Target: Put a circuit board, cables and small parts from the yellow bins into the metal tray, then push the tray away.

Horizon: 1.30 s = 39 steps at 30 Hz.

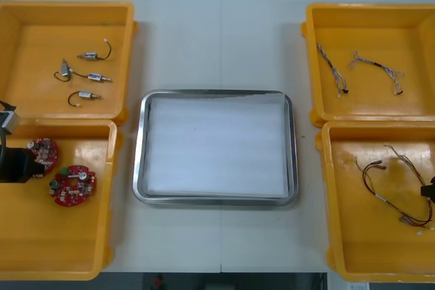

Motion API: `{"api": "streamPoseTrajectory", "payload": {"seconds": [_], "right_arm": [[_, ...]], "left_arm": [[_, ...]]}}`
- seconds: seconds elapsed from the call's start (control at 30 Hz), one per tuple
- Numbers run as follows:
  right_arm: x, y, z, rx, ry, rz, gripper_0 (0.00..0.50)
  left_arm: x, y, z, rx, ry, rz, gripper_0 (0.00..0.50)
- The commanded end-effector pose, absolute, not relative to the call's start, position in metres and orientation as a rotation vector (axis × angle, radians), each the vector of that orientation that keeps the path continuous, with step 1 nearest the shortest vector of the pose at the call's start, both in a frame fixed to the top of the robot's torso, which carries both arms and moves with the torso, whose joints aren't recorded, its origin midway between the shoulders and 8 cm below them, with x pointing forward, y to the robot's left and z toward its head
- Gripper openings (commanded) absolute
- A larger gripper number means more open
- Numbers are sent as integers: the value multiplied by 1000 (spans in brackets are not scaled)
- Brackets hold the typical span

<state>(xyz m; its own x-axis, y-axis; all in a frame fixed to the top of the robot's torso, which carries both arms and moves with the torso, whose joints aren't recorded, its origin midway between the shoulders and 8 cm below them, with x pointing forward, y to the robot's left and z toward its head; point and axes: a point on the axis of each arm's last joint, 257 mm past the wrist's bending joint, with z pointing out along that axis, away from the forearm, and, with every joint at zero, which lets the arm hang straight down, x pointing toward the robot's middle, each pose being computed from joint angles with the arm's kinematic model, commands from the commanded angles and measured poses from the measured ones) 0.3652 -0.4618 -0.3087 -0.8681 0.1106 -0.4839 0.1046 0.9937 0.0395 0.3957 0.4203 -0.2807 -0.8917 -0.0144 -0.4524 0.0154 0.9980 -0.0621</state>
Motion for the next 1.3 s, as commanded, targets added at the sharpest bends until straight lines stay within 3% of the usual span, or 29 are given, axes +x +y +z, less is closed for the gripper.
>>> {"api": "streamPoseTrajectory", "payload": {"seconds": [0.03,0.93,0.97,1.03,1.07,1.3], "right_arm": [[359,-471,-318,59,2655,-48,500],[344,-468,-344,57,2702,-37,500],[344,-467,-345,56,2704,-37,444],[342,-466,-347,60,2709,-29,189],[341,-466,-347,63,2710,-26,13],[345,-461,-340,64,2693,-7,0]], "left_arm": [[384,424,-296,9,2701,-69,500],[388,419,-306,-23,2685,-96,500],[389,420,-305,-22,2683,-94,500],[389,418,-305,-27,2684,-101,500],[390,417,-304,-27,2681,-104,500],[392,417,-297,-46,2689,-113,500]]}}
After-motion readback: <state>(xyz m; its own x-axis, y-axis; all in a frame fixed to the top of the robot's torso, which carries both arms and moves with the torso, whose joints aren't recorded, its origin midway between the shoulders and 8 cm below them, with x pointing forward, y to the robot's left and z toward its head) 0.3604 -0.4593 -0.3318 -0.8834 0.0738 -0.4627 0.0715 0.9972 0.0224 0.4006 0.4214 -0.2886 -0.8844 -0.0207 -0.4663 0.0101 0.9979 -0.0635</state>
